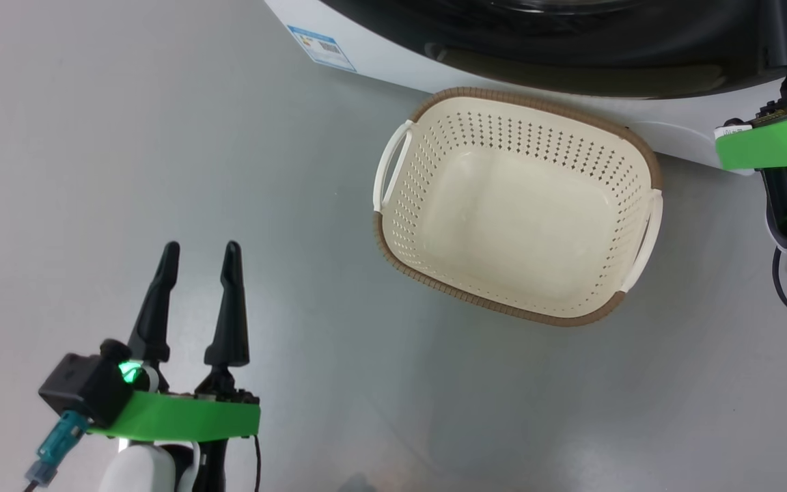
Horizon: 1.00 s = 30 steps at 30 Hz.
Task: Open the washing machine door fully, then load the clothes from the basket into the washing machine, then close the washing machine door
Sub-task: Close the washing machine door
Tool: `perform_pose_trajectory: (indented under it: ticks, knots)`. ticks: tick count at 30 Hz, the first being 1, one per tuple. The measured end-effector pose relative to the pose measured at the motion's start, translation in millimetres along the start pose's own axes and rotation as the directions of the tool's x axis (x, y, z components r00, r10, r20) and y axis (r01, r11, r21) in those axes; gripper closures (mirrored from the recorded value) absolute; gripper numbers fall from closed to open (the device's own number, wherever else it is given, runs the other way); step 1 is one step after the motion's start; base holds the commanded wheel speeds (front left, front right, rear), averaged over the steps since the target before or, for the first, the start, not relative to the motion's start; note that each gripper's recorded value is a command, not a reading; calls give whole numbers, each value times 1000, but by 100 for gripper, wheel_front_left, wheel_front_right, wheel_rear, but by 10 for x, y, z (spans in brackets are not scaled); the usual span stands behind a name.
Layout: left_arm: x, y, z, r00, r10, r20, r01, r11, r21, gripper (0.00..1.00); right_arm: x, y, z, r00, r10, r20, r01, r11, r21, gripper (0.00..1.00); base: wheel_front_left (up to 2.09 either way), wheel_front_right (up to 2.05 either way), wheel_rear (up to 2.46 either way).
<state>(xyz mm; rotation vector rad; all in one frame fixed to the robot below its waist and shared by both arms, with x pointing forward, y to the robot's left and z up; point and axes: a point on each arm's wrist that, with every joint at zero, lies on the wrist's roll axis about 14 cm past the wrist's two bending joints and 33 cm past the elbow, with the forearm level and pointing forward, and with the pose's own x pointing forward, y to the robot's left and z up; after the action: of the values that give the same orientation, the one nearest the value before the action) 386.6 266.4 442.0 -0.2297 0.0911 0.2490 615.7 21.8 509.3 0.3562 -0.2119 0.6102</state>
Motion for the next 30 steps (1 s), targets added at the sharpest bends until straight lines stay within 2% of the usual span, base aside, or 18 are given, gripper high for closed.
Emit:
perform_pose_trajectory:
  ticks: [10,11,12,14,17,19,20,30]
  knots:
    - [-2,-38,32,1000,-12,10,12,1000,-8,0,-58,53,143,1000,-3,3,3,1000,-19,100,0,0,0]
    - [-6,-41,41,1000,-13,13,13,1000,-9,0,-90,58,152,1000,-6,-1,6,1000,-20,90,0,0,0]
    - [-15,-42,65,1000,-15,20,15,1000,-8,0,-162,73,154,1000,-14,-14,14,1000,-19,62,0,0,0]
    - [-28,-39,85,1000,-14,26,15,1000,-12,0,-243,121,147,999,-18,-29,18,1000,-12,50,0,0,0]
    - [-45,-56,100,999,-21,30,21,1000,-10,0,-364,176,156,999,-25,-47,25,1000,-6,14,0,0,0]
    - [-48,-64,108,999,-24,32,24,1000,-10,0,-406,185,165,998,-30,-51,30,1000,-2,2,0,0,0]
    - [-63,-75,121,999,-27,36,28,999,-17,0,-488,207,184,997,-39,-60,39,999,5,0,0,0,0]
    - [-216,-51,124,998,-46,32,47,999,-12,0,-963,258,280,990,-107,-96,108,994,6,0,0,0,0]
